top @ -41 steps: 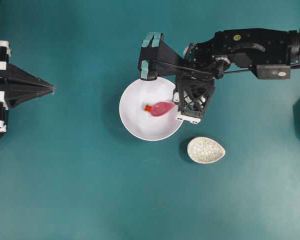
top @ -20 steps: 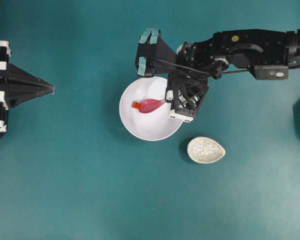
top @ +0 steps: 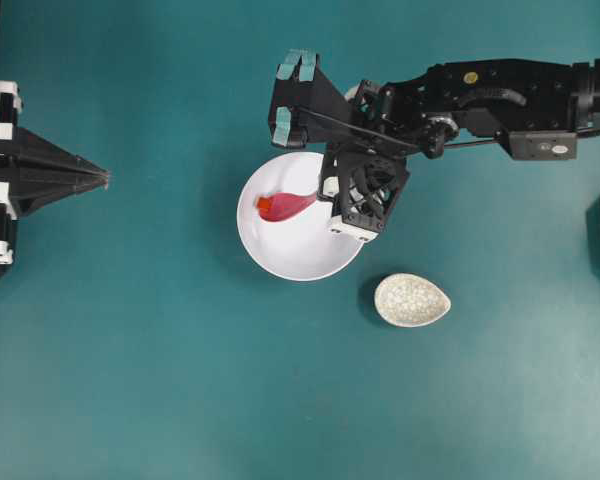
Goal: Grip the spoon and scoop the red block from the bowl with right arm.
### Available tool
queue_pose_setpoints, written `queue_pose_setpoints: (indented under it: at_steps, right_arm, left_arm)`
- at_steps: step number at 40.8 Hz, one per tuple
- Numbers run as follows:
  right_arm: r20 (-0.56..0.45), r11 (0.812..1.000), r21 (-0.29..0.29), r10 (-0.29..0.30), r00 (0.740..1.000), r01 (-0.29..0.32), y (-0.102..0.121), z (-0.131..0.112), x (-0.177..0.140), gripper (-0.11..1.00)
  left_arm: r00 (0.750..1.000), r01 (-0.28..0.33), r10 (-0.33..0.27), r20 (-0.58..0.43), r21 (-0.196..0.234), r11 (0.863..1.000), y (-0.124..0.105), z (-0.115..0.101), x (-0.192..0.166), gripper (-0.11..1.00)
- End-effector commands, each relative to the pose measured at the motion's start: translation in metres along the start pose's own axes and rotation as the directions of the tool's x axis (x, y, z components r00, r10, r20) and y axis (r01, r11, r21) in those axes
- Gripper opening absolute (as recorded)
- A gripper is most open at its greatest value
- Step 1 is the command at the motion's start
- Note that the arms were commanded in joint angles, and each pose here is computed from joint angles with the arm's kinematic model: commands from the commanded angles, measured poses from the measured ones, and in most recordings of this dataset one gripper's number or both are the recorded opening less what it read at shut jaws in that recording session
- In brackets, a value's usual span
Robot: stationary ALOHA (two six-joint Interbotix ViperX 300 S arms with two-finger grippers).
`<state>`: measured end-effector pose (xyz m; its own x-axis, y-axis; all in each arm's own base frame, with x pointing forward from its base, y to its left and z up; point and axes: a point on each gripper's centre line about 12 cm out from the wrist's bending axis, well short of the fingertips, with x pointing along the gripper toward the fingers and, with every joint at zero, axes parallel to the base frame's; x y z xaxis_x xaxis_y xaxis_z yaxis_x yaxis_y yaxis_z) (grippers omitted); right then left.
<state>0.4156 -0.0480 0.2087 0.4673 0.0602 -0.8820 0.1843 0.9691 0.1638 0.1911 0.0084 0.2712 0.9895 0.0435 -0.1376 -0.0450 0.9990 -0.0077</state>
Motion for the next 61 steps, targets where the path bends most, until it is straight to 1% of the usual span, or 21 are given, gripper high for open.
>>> queue_pose_setpoints:
  at_steps: [1, 11, 20, 44, 54, 61]
  right_arm:
    - [0.043, 1.000, 0.003, 0.002, 0.999, -0.002, 0.001, 0.007, -0.007, 0.25]
    - [0.046, 1.000, 0.004, 0.001, 0.999, -0.001, 0.001, 0.006, -0.007, 0.25]
    - [0.042, 1.000, 0.001, 0.001, 0.999, -0.002, 0.002, -0.002, -0.008, 0.25]
    - [0.138, 1.000, -0.011, 0.014, 0.990, -0.012, 0.012, -0.016, -0.012, 0.25]
    - [0.186, 0.999, 0.034, 0.016, 0.982, -0.023, 0.014, -0.018, -0.016, 0.25]
    - [0.218, 0.999, 0.031, 0.018, 0.976, -0.025, 0.015, -0.021, -0.021, 0.25]
  left_arm:
    - [1.000, -0.003, 0.003, 0.018, -0.002, 1.000, 0.001, 0.007, 0.001, 0.00]
    - [1.000, -0.003, 0.003, 0.018, -0.002, 1.000, 0.001, 0.007, 0.001, 0.00]
    - [1.000, -0.003, 0.003, 0.021, -0.002, 1.000, 0.001, 0.008, 0.001, 0.00]
    - [1.000, -0.003, 0.003, 0.021, -0.003, 1.000, 0.001, 0.008, 0.001, 0.00]
    - [1.000, -0.003, 0.003, 0.021, -0.003, 1.000, 0.001, 0.008, 0.001, 0.00]
    - [1.000, -0.003, 0.003, 0.020, -0.005, 1.000, 0.001, 0.008, 0.001, 0.00]
